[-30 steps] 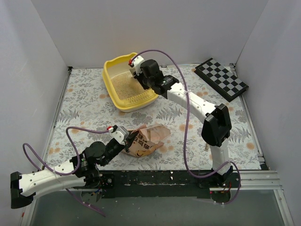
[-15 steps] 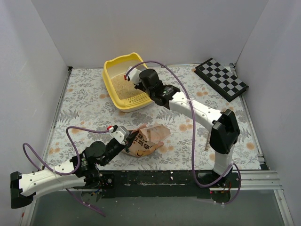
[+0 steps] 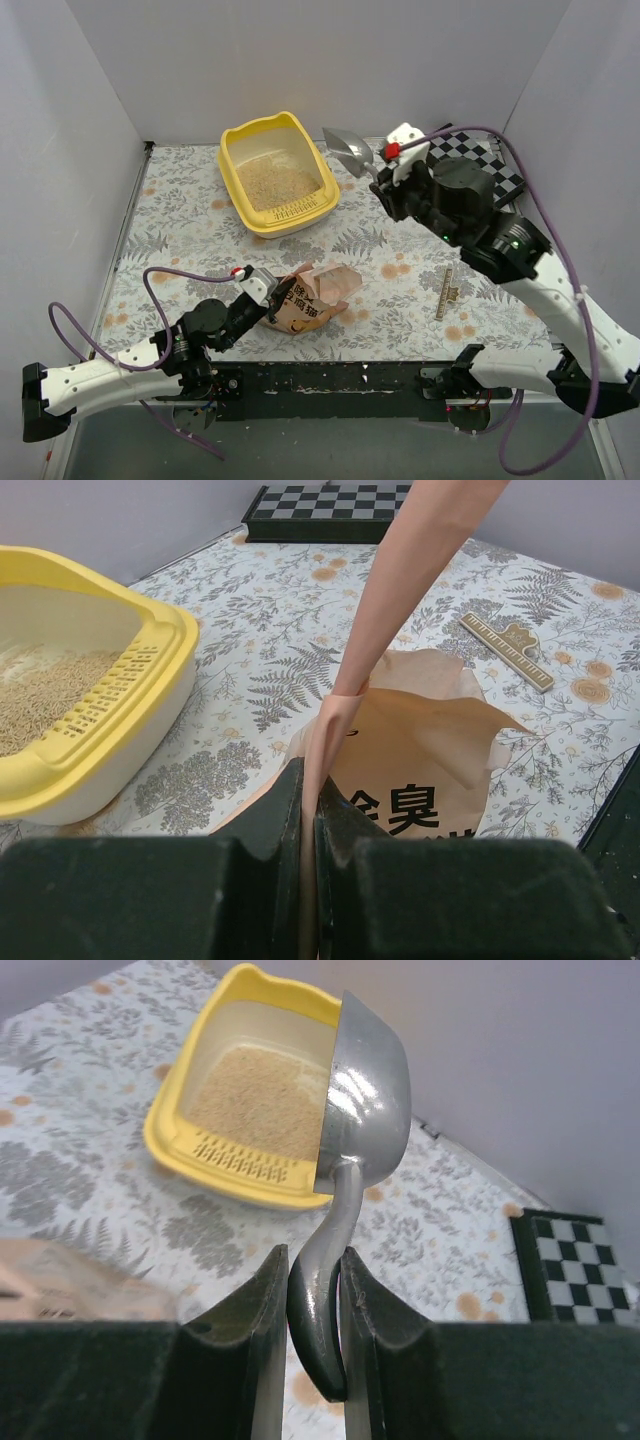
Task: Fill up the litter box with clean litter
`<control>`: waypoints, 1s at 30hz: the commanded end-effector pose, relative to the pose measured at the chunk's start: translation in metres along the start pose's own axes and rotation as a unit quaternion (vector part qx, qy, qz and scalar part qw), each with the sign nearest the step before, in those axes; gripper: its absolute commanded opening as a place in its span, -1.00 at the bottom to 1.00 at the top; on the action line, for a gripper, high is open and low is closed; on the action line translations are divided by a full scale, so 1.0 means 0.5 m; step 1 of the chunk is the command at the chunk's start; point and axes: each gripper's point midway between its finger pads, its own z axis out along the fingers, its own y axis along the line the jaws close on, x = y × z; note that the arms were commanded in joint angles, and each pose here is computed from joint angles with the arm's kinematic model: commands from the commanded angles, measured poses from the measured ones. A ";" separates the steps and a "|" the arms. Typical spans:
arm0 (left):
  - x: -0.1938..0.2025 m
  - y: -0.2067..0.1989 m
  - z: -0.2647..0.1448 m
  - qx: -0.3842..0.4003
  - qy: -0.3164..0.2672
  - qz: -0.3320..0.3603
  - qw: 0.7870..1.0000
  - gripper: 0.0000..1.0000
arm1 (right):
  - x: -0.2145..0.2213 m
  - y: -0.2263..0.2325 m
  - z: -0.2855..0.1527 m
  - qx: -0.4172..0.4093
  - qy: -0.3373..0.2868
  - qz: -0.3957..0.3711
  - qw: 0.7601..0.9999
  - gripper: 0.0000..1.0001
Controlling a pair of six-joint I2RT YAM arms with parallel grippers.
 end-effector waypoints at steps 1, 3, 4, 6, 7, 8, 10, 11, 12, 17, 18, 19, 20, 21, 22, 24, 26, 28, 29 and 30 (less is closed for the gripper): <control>-0.051 0.003 0.001 -0.003 -0.028 -0.007 1.000 -1.00 | 0.070 0.062 -0.102 -0.088 0.069 0.079 0.991 -0.97; -0.050 0.002 0.002 -0.002 -0.027 -0.006 1.000 -1.00 | 0.097 0.076 -0.153 -0.114 0.100 0.098 0.984 -0.97; -0.047 0.002 0.003 -0.003 -0.024 -0.006 1.000 -1.00 | 0.104 0.082 -0.175 -0.126 0.110 0.105 0.980 -0.97; -0.045 0.002 0.005 -0.004 -0.022 -0.004 1.000 -1.00 | 0.126 0.092 -0.212 -0.144 0.139 0.117 0.973 -0.97; -0.043 0.001 0.006 -0.003 -0.020 -0.003 1.000 -1.00 | 0.137 0.099 -0.228 -0.153 0.154 0.124 0.968 -0.97; -0.042 0.001 0.007 -0.003 -0.018 -0.002 1.000 -1.00 | 0.142 0.105 -0.244 -0.162 0.161 0.131 0.965 -0.97; -0.039 0.000 0.008 -0.003 -0.015 0.000 1.000 -1.00 | 0.152 0.120 -0.273 -0.187 0.172 0.143 0.957 -0.97; -0.038 0.000 0.008 -0.003 -0.015 -0.001 1.000 -1.00 | 0.155 0.121 -0.284 -0.190 0.175 0.148 0.955 -0.97; -0.036 -0.001 0.009 -0.002 -0.013 0.000 1.000 -1.00 | 0.156 0.123 -0.298 -0.196 0.178 0.151 0.953 -0.97; -0.036 -0.002 0.010 -0.001 -0.013 0.000 1.000 -1.00 | 0.170 0.138 -0.328 -0.219 0.197 0.161 0.942 -0.97; -0.036 -0.002 0.010 -0.001 -0.013 0.000 1.000 -1.00 | 0.173 0.140 -0.329 -0.222 0.201 0.162 0.940 -0.97; -0.035 -0.003 0.010 -0.001 -0.012 0.000 1.000 -1.00 | 0.178 0.146 -0.328 -0.227 0.207 0.162 0.938 -0.97; -0.035 -0.003 0.011 0.000 -0.011 0.000 1.000 -1.00 | 0.185 0.149 -0.323 -0.227 0.212 0.162 0.937 -0.97; -0.035 -0.002 0.011 -0.001 -0.011 0.001 1.000 -1.00 | 0.190 0.151 -0.317 -0.226 0.216 0.162 0.936 -0.97; -0.034 -0.003 0.011 -0.001 -0.010 0.001 1.000 -1.00 | 0.197 0.157 -0.312 -0.230 0.221 0.162 0.934 -0.97; -0.034 -0.003 0.011 -0.001 -0.010 0.000 1.000 -1.00 | 0.207 0.166 -0.297 -0.234 0.224 0.163 0.932 -0.97; -0.037 -0.003 0.010 0.000 -0.012 -0.001 1.000 -1.00 | 0.215 0.177 -0.282 -0.241 0.227 0.163 0.929 -0.97; -0.038 -0.003 0.009 0.002 -0.013 -0.002 1.000 -1.00 | 0.220 0.188 -0.263 -0.249 0.228 0.161 0.927 -0.97; -0.038 -0.003 0.009 0.002 -0.014 -0.002 1.000 -1.00 | 0.226 0.193 -0.255 -0.252 0.233 0.159 0.926 -0.97; -0.039 -0.004 0.008 0.002 -0.014 -0.001 1.000 -1.00 | 0.227 0.197 -0.246 -0.255 0.235 0.156 0.925 -0.97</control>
